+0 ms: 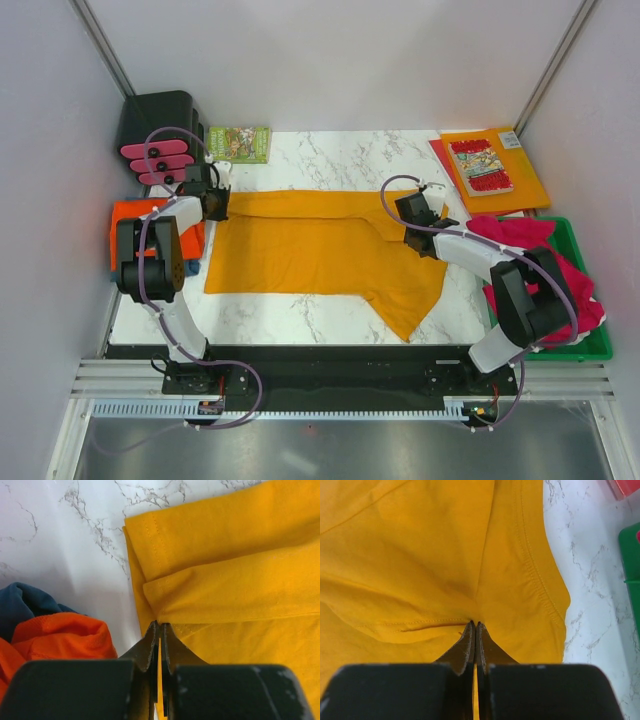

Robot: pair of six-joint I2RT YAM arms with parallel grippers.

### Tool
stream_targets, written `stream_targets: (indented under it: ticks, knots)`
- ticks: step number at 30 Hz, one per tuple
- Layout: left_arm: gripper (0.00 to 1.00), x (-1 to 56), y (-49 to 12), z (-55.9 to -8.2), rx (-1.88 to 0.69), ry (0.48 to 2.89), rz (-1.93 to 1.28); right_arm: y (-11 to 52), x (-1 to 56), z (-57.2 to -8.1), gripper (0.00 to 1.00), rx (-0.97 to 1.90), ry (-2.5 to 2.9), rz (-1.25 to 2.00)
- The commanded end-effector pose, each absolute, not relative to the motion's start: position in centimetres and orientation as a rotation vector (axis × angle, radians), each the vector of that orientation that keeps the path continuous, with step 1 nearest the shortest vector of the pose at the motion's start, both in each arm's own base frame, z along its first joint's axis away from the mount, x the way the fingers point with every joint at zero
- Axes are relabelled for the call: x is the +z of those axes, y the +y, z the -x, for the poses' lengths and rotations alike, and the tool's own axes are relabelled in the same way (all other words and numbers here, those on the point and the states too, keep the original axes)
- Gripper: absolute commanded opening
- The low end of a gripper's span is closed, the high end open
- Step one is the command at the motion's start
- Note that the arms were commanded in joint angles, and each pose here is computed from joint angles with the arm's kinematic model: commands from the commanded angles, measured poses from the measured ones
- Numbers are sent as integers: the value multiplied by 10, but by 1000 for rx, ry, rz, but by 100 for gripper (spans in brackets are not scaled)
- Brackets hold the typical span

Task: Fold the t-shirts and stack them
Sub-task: Fold the flattened tshirt in 1/3 of the way

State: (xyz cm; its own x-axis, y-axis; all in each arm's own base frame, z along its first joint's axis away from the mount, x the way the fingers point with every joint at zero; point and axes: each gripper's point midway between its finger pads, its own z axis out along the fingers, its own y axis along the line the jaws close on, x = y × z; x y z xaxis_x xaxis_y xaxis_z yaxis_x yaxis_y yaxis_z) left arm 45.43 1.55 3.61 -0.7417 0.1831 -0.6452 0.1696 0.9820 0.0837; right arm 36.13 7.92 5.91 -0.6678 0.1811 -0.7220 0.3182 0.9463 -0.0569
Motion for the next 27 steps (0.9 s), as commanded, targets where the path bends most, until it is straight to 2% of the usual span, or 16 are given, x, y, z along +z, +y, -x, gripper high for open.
stream_targets:
  ticks: [1,17,27]
  knots:
    - [2,51,26,-470,92,2381,-268,72,56,-357,0,-277,2316,-401]
    - [2,60,31,-471,134,2380,-274,51,46,-346,0,-355,2345,-477]
    - [2,75,-3,-449,-71,2372,-360,50,47,-343,0,-347,2338,-487]
